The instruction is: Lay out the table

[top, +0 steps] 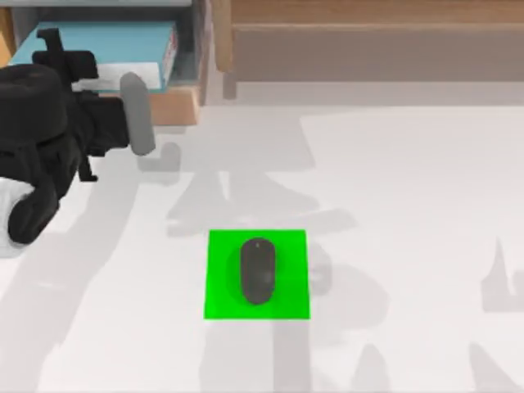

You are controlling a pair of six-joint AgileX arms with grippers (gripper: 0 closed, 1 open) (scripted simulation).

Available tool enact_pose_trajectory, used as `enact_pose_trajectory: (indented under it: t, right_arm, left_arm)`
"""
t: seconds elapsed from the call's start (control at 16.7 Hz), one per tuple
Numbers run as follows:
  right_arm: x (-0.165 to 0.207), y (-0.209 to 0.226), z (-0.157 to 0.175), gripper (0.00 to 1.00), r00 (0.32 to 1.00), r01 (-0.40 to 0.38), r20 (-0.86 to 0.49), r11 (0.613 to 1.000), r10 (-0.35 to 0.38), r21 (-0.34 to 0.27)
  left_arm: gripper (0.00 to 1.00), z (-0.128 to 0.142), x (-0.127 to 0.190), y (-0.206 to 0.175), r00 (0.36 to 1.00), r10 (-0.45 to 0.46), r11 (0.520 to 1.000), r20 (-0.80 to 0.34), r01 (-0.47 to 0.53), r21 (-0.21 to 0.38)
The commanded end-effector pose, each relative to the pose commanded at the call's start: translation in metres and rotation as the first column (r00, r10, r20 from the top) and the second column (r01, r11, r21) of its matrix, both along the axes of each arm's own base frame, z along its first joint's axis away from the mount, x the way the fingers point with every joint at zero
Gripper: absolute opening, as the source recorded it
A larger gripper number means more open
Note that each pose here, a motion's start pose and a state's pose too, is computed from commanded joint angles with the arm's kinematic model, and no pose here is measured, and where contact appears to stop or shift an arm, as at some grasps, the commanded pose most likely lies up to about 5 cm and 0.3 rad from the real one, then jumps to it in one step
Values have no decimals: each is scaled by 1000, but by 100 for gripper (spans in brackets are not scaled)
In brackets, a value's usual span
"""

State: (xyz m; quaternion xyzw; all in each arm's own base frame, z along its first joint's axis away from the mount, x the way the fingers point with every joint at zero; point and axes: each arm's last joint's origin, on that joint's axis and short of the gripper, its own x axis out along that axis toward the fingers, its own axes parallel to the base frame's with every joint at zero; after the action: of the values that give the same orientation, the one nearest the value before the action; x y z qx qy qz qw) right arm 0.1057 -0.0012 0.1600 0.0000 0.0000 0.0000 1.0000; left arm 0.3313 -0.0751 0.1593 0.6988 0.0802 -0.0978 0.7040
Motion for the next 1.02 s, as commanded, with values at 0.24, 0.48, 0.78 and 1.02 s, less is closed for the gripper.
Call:
enact_pose_trajectory:
  t: [0.24,0.48,0.78,1.02]
  right_arm:
    - [0,0,0,100,1000,0,0,1000,0,0]
    - [0,0,0,100,1000,0,0,1000,0,0]
    - [0,0,0,100,1000,0,0,1000,0,0]
    - [0,0,0,100,1000,0,0,1000,0,0]
  left_arm:
    - [0,-9,10,3,1000,-1,1000,-6,1,15]
    - [0,-9,10,3,1000,-1,1000,-6,1,15]
    - [0,-7,18,4,1000,6,1000,3,-6,12]
    - [0,-11,36,3,1000,3,1000,0,-3,13]
